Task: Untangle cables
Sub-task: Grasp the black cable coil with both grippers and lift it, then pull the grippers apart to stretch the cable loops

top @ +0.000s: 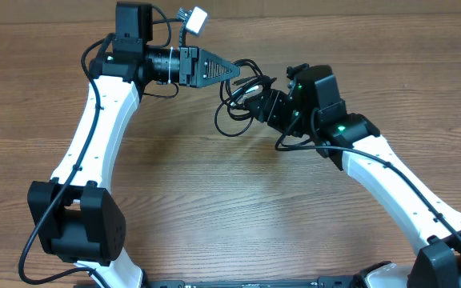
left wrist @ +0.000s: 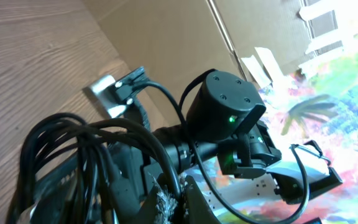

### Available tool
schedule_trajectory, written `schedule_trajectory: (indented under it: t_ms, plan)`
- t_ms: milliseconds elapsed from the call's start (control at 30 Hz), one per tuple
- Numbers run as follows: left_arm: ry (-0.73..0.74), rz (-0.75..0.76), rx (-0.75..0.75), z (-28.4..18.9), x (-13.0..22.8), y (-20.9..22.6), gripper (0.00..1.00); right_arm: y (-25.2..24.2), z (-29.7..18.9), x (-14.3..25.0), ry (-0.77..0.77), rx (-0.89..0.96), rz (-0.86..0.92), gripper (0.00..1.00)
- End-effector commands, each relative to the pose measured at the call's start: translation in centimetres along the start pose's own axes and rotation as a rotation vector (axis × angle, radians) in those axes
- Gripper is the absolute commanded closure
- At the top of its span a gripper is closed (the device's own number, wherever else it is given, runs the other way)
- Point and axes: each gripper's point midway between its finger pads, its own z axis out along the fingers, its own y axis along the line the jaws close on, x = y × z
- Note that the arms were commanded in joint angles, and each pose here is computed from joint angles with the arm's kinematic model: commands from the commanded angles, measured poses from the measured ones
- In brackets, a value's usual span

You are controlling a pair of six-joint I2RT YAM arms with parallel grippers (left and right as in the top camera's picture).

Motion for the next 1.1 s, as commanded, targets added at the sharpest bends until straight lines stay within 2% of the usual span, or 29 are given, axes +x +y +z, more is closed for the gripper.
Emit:
schedule_trajectory:
  t_ms: [0, 100, 267, 467, 567, 667, 1067]
  plan:
    - [-0.032, 0.005, -0.045, -0.9, -0.8, 0.2, 0.96, 0.9, -2.3, -0.9, -0.013, -0.057, -0.028, 0.46]
    - [-0.063, -0.013, -0.152, -1.1, -1.3, 2.0, 0.96, 4.0, -5.0, -1.0, 0.006, -0.198, -0.005, 0.46]
    - [-0.071, -0.018, -0.176, -1.1, -1.4, 2.5, 0.96, 5.9, -7.6, -2.7, -0.058, -0.276, 0.116, 0.48]
    - [-0.052, -0.014, -0.166, -0.2, -1.1, 2.2, 0.96, 5.5, -4.6, -2.8, -0.059, -0.241, 0.284, 0.5]
    - [-0.049, -0.014, -0.164, -0.1, -1.0, 2.1, 0.96, 5.9, -3.0, -3.0, -0.042, -0.272, 0.307, 0.5]
    - [-0.048, -0.016, -0.161, 0.0, -1.0, 2.1, 0.96, 6.4, -1.9, -3.4, -0.039, -0.305, 0.318, 0.42]
    - [-0.005, -0.012, -0.135, 2.0, -0.2, 1.4, 0.96, 5.8, -0.6, -4.6, -0.082, -0.306, 0.355, 0.41]
